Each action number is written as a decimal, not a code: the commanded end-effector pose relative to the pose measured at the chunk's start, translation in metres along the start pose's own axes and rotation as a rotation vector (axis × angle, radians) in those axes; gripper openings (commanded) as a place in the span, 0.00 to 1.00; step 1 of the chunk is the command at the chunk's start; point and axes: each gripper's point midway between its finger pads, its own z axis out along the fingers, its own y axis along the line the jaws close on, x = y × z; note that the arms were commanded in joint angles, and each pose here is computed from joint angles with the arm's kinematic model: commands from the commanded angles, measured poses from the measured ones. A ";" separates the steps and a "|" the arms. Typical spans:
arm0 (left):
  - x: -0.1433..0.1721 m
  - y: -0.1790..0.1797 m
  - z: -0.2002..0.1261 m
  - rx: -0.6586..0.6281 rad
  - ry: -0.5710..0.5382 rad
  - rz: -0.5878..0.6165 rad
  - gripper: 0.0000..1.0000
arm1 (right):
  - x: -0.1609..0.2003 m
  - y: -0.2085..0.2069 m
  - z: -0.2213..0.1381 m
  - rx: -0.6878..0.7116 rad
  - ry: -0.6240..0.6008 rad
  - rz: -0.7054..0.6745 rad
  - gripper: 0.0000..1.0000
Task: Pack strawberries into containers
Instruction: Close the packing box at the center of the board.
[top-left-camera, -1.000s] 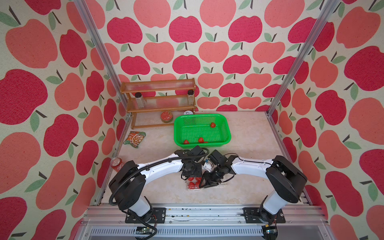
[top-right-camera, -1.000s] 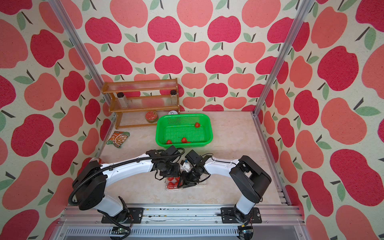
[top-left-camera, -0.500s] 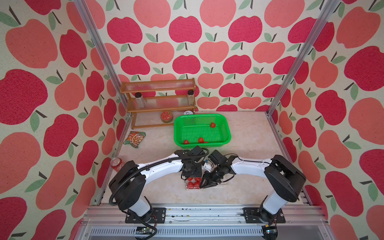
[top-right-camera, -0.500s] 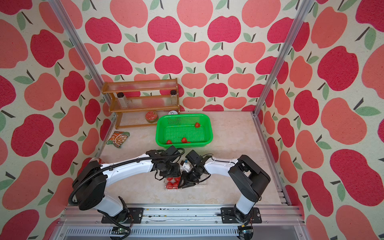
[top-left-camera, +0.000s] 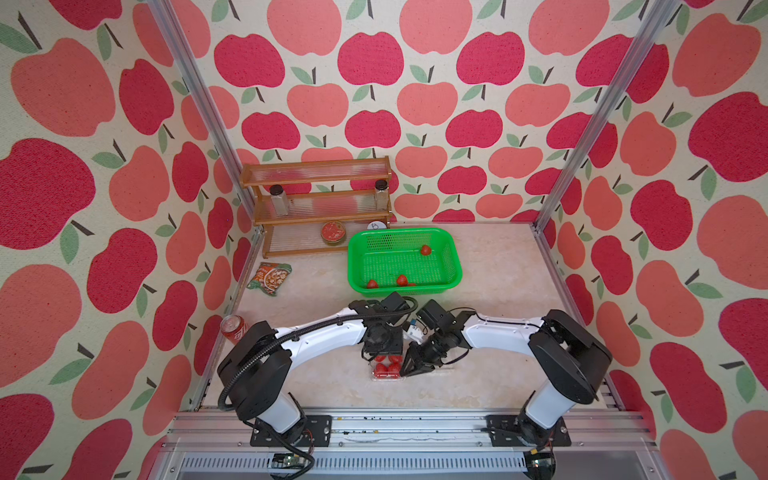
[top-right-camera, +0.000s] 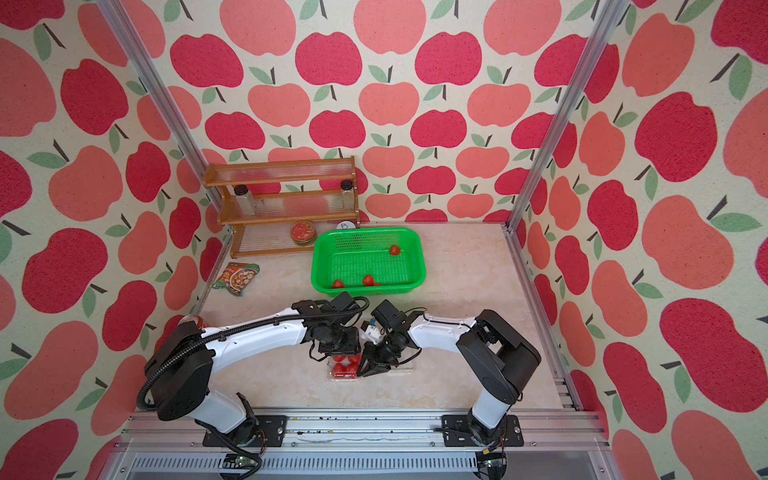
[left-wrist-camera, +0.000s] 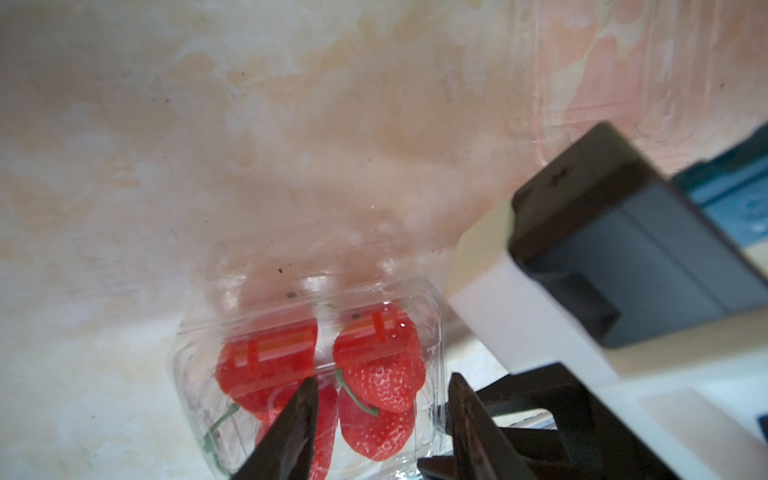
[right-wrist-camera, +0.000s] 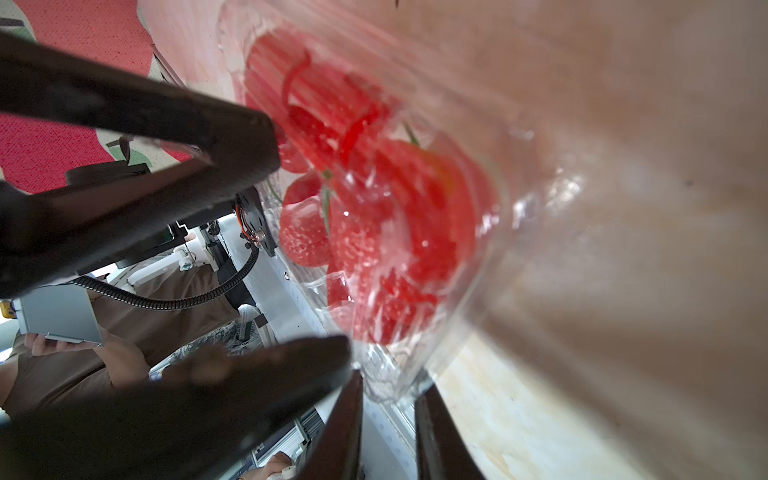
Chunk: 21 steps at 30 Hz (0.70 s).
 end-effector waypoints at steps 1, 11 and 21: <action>0.008 0.009 -0.003 -0.019 0.021 -0.022 0.49 | 0.003 -0.007 0.004 0.006 0.017 0.025 0.22; 0.009 0.011 -0.002 -0.020 0.018 -0.027 0.49 | 0.002 -0.008 0.005 0.008 0.017 0.030 0.28; 0.014 0.017 -0.005 -0.030 0.026 -0.034 0.49 | 0.008 0.009 0.001 -0.005 0.030 -0.007 0.58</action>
